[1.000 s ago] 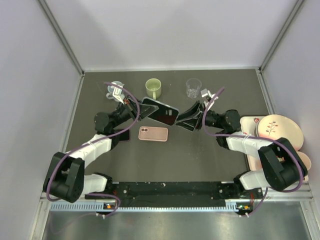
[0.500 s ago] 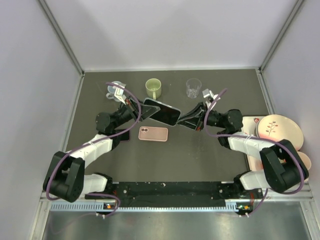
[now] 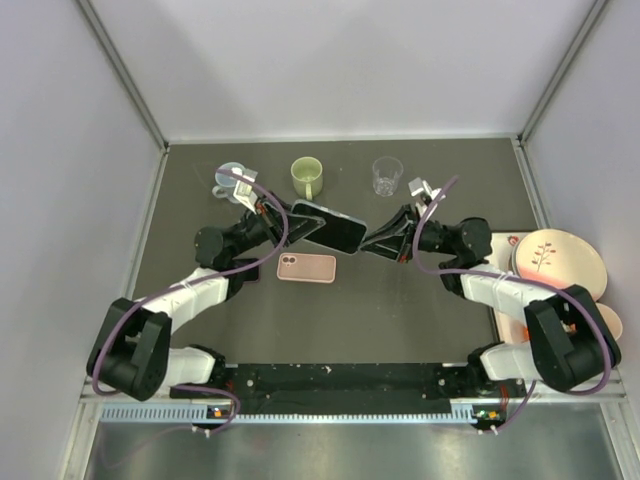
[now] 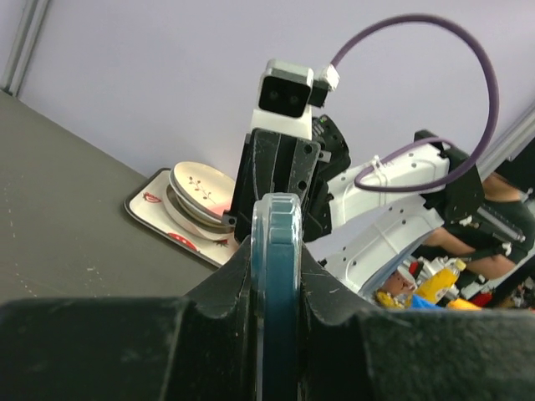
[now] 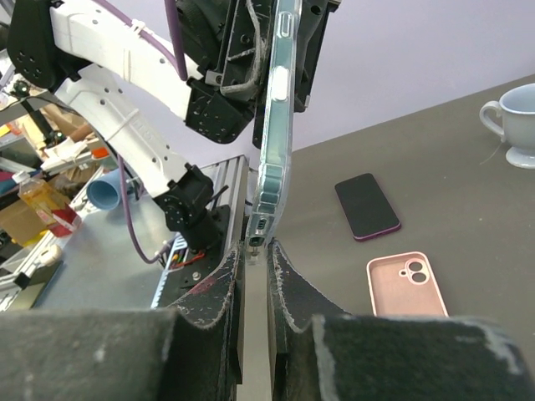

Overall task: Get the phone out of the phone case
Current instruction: Remove the phone case from the phone.

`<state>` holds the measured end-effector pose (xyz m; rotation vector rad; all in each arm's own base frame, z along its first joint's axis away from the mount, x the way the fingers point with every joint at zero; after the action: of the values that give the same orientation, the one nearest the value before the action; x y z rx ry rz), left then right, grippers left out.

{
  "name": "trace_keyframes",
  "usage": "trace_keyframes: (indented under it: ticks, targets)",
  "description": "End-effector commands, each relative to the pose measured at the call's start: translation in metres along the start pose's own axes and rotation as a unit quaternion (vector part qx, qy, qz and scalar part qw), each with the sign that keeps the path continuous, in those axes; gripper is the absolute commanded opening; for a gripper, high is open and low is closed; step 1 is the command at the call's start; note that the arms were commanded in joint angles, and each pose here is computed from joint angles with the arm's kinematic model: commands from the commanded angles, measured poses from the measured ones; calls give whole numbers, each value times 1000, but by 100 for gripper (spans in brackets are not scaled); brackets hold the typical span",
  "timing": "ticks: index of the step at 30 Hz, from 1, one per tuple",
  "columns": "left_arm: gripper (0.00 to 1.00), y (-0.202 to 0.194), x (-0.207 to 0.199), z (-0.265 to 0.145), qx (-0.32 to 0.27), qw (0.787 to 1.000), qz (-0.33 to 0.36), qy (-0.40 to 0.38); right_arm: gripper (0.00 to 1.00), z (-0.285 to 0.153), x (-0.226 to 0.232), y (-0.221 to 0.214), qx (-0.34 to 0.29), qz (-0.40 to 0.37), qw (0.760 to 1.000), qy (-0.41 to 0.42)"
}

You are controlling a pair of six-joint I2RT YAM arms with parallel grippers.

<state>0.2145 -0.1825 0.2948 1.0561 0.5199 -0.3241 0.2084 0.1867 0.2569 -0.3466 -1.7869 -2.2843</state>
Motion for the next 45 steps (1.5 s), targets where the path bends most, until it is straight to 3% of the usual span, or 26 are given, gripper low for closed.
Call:
trace_keyframes:
  ticks: [1,9,21,28,39,45]
  targets:
    - [0,-11,-13,2,67,991,69,-89,0,-4,26,54,-94,-200,974,40]
    - [0,-25,-12,-1,154,977,57,-133,0,-8,39,60,-53,-255,962,80]
    - [0,-39,-19,0,204,962,25,-180,0,-14,49,58,11,-313,940,131]
    - [0,-45,-30,2,212,956,25,-202,0,-17,43,64,-14,-334,938,91]
    - [0,-52,-47,6,227,948,4,-224,0,-20,27,61,3,-396,918,38]
    - [0,-55,-53,6,234,943,5,-236,0,-21,14,62,8,-395,919,-16]
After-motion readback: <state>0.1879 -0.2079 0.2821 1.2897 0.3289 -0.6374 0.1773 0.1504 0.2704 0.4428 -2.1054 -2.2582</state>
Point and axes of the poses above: each gripper's point midway between its finger pads, its own z axis out along the fingers, its own x axis along the line the jaws close on, y = z × x, the point moved 9 cm from there along -z, back along the fingers
